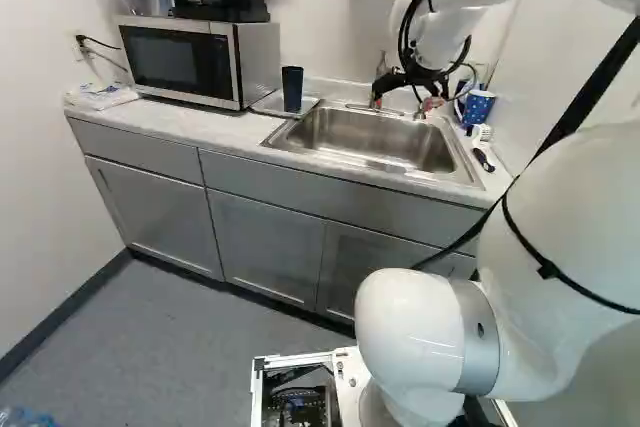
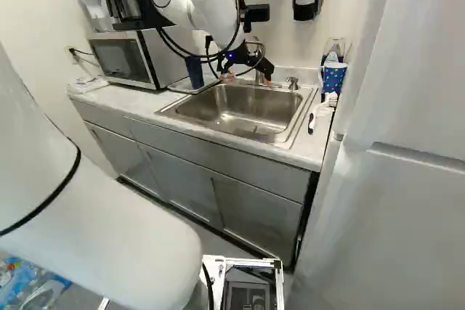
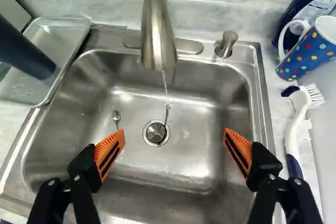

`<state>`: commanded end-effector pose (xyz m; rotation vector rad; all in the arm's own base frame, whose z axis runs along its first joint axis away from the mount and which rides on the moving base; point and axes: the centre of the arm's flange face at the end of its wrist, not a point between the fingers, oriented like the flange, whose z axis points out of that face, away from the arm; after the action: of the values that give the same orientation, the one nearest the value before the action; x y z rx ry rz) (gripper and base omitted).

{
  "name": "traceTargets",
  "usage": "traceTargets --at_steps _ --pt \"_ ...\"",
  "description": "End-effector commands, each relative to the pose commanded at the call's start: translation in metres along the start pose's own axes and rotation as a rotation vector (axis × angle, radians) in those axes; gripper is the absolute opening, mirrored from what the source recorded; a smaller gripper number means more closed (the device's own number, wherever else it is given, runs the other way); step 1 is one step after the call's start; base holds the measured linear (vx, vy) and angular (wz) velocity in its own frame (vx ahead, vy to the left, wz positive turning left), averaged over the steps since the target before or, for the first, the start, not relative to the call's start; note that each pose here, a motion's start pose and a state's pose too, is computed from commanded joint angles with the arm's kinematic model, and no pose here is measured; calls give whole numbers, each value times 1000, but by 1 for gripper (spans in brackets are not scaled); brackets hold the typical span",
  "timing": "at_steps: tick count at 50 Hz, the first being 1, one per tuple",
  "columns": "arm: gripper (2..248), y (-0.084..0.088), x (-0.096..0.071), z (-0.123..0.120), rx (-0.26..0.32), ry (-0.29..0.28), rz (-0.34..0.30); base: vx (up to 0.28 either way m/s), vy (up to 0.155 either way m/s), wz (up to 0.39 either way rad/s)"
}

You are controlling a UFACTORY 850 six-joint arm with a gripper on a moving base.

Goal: Rinse the cup and place it in the tray

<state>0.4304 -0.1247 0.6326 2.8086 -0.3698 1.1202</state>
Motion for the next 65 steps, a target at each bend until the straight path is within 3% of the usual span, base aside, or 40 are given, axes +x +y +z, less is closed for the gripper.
traceTargets --at_steps 11,45,65 --pt "247 -4 25 1 5 70 -3 0 0 0" --pt "247 -11 105 -2 7 372 -1 0 0 0" --pt "247 -28 141 -11 22 511 -40 0 0 0"
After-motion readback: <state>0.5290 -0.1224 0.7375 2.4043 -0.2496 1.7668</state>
